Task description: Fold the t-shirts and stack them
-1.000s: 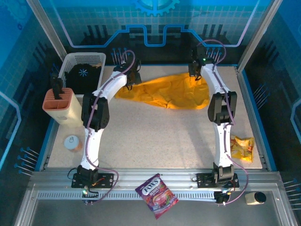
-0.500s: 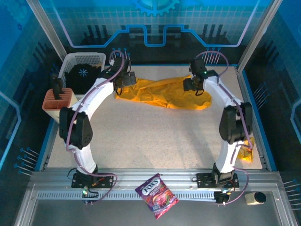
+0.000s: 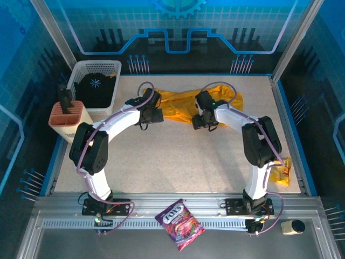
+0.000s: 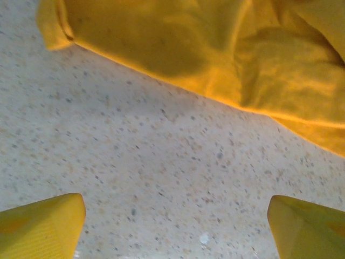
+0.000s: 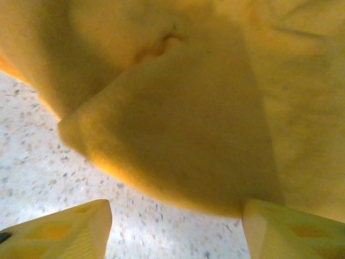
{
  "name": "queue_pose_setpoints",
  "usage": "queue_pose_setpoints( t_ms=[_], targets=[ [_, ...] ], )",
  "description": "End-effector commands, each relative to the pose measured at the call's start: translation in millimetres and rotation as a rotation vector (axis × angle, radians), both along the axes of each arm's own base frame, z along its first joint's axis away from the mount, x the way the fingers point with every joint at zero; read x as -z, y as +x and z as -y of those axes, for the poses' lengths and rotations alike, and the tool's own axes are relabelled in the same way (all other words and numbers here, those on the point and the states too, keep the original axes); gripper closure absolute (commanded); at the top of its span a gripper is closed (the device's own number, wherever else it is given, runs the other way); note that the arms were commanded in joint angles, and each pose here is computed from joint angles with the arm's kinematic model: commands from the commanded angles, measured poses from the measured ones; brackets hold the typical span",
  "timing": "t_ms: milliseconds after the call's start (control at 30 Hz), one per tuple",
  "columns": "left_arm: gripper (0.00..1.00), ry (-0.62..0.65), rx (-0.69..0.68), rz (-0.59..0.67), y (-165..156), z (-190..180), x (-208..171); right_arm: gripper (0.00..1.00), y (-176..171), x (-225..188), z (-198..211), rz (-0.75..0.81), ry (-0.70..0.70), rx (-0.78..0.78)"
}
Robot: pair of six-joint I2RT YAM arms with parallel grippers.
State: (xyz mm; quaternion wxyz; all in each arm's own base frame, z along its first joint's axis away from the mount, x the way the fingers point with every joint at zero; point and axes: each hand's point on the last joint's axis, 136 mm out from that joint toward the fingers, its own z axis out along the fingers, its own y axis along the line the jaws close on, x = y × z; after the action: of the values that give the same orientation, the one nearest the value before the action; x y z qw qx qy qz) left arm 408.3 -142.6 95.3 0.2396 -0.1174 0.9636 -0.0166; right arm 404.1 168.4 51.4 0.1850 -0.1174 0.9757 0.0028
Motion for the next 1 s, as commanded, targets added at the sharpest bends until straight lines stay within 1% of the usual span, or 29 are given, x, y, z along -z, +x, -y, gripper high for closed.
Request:
queue_pose_setpoints(
  t_ms=[0,67,100,167,200,233,267,300,367,433,533,600,700,800,867,967],
  targets=[
    [0.11,-0.038,0.002,0.02,-12,6,-13,0.32,21,2,-2,0.051,-0.104,-0.052],
    [0.11,-0.034,0.011,0.011,-20,7,-14,0.36,30,7,1,0.061,-0.156,-0.08],
    [0.11,-0.032,0.016,0.005,-25,6,-15,0.43,36,8,3,0.07,-0.186,-0.094],
    [0.11,-0.026,0.025,-0.003,-35,5,-17,0.68,45,4,8,0.09,-0.24,-0.111],
    [0.11,-0.019,0.028,-0.008,-41,4,-19,0.82,49,-1,10,0.106,-0.261,-0.121],
    [0.11,-0.015,0.031,-0.014,-48,2,-20,0.91,53,-9,11,0.12,-0.271,-0.129],
    [0.11,-0.014,0.033,-0.017,-53,0,-22,0.97,54,-15,11,0.127,-0.274,-0.14],
    [0.11,-0.01,0.032,-0.02,-59,-3,-25,1.0,55,-25,11,0.137,-0.274,-0.149],
    [0.11,-0.001,0.031,-0.029,-72,-10,-29,1.0,52,-46,8,0.145,-0.25,-0.18],
    [0.11,0.014,0.03,-0.039,-85,-19,-35,1.0,40,-68,-1,0.122,-0.192,-0.236],
    [0.11,0.048,0.028,-0.052,-100,-31,-45,1.0,18,-90,-9,0.033,-0.105,-0.293],
    [0.11,0.079,0.026,-0.06,-108,-39,-51,1.0,0,-100,-13,-0.053,-0.031,-0.328],
    [0.11,0.127,0.023,-0.073,-112,-48,-57,1.0,-7,-109,-11,-0.124,-0.006,-0.35],
    [0.11,0.154,0.023,-0.072,-108,-50,-60,1.0,9,-110,5,-0.143,-0.055,-0.312],
    [0.11,0.158,0.021,-0.067,-102,-49,-60,1.0,30,-113,14,-0.136,-0.057,-0.27],
    [0.11,0.125,0.033,-0.061,-90,-37,-57,1.0,66,-111,27,-0.114,-0.061,-0.206]
  ],
)
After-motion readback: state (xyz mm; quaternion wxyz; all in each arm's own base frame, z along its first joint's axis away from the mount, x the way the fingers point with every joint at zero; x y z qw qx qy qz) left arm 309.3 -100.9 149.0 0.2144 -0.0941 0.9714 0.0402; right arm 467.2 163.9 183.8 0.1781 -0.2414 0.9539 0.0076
